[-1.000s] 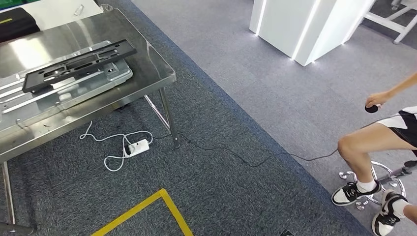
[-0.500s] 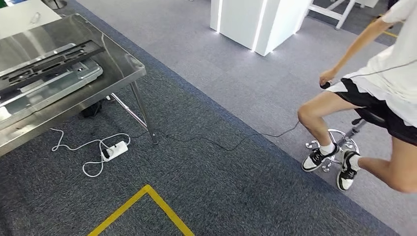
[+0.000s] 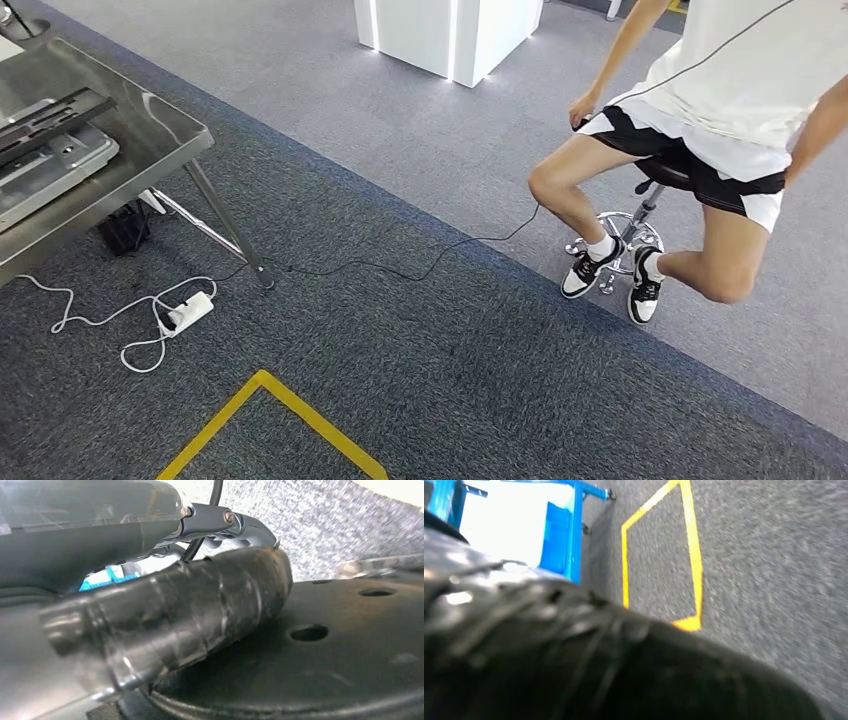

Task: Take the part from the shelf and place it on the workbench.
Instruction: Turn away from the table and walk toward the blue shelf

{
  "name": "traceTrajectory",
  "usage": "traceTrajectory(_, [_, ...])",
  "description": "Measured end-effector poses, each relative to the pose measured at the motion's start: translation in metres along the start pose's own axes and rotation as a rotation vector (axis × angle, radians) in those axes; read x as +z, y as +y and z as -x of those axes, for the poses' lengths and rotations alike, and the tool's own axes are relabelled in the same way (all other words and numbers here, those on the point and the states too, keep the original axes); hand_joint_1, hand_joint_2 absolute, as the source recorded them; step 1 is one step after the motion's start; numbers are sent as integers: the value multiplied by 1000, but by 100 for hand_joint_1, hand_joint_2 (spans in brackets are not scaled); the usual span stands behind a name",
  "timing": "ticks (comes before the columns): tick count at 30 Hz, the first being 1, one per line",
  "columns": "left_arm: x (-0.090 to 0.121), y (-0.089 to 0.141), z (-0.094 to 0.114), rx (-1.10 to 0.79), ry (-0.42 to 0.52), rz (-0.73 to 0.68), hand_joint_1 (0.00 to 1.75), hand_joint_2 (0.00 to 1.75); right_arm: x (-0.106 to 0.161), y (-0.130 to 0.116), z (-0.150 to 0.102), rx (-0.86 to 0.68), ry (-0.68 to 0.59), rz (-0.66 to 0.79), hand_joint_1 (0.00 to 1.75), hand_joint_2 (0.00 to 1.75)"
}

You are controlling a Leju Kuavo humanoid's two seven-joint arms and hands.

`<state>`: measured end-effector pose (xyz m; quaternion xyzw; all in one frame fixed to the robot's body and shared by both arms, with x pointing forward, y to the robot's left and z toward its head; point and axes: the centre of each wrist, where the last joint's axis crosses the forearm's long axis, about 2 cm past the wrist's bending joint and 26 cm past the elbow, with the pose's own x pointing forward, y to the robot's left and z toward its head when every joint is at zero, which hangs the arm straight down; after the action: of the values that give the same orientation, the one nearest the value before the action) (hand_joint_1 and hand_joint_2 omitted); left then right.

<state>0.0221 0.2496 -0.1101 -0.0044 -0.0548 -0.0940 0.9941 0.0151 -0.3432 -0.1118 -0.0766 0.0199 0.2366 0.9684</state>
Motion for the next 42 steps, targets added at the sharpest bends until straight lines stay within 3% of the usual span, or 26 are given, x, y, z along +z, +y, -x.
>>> traceTrajectory(42, [-1,-5,-5,-48,-50,51,0,0,1,17,2,-60,-91,-121,0,0])
